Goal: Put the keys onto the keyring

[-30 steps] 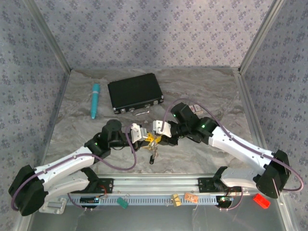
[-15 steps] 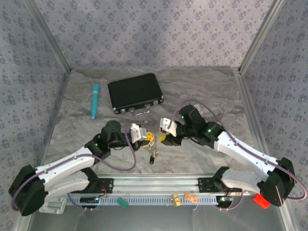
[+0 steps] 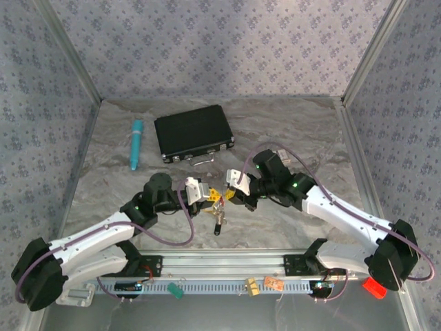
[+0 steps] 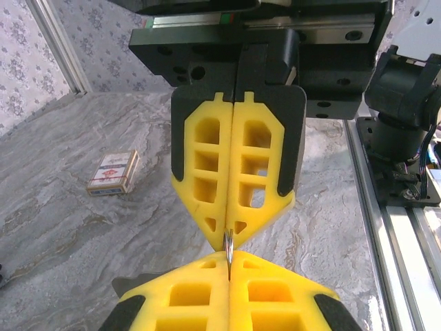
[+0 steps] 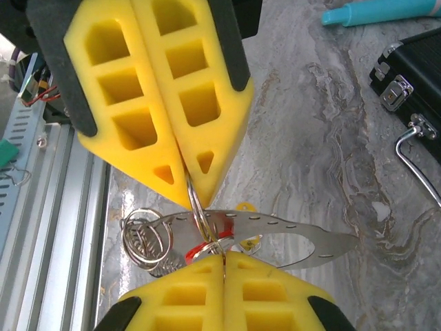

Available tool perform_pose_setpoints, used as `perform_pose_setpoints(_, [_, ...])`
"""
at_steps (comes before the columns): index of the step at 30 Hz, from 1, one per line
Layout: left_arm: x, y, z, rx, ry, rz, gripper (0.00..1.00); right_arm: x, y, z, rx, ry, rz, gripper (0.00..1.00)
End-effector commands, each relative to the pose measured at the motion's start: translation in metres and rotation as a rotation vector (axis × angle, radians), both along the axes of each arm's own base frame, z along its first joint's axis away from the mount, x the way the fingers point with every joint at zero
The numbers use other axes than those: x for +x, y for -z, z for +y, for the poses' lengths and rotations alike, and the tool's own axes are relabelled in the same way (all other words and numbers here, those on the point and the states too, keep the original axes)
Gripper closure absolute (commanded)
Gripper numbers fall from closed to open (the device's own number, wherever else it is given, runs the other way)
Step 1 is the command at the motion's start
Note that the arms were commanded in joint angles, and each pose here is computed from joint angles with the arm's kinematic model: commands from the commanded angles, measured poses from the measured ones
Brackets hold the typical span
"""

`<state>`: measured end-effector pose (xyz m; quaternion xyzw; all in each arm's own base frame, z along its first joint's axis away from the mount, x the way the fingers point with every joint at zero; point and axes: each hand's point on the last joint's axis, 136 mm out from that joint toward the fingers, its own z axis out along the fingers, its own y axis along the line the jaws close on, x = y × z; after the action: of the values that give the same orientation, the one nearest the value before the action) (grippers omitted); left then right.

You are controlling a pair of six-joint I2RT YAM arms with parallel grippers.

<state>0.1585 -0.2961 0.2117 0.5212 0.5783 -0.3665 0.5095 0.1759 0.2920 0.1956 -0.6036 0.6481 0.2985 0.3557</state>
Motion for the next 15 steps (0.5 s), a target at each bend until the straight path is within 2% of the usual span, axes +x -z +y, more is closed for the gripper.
perform_pose_setpoints(1, [-0.004,-0.017,-0.001,-0.055,0.022,-0.047,1.00,0.002,-0.007,0.003,0.008,-0.010,0.005,1.00])
perform_pose_setpoints(9, [-0.007,-0.023,-0.004,-0.078,0.045,-0.066,1.00,0.006,-0.005,0.013,0.010,-0.016,0.017,0.99])
perform_pose_setpoints(12, [-0.006,-0.021,-0.004,-0.074,0.040,-0.061,1.00,0.006,-0.011,0.011,0.034,-0.009,0.000,0.88])
perform_pose_setpoints(15, [-0.005,-0.017,-0.003,-0.069,0.034,-0.053,1.00,0.005,-0.013,0.007,0.049,-0.007,-0.024,0.80])
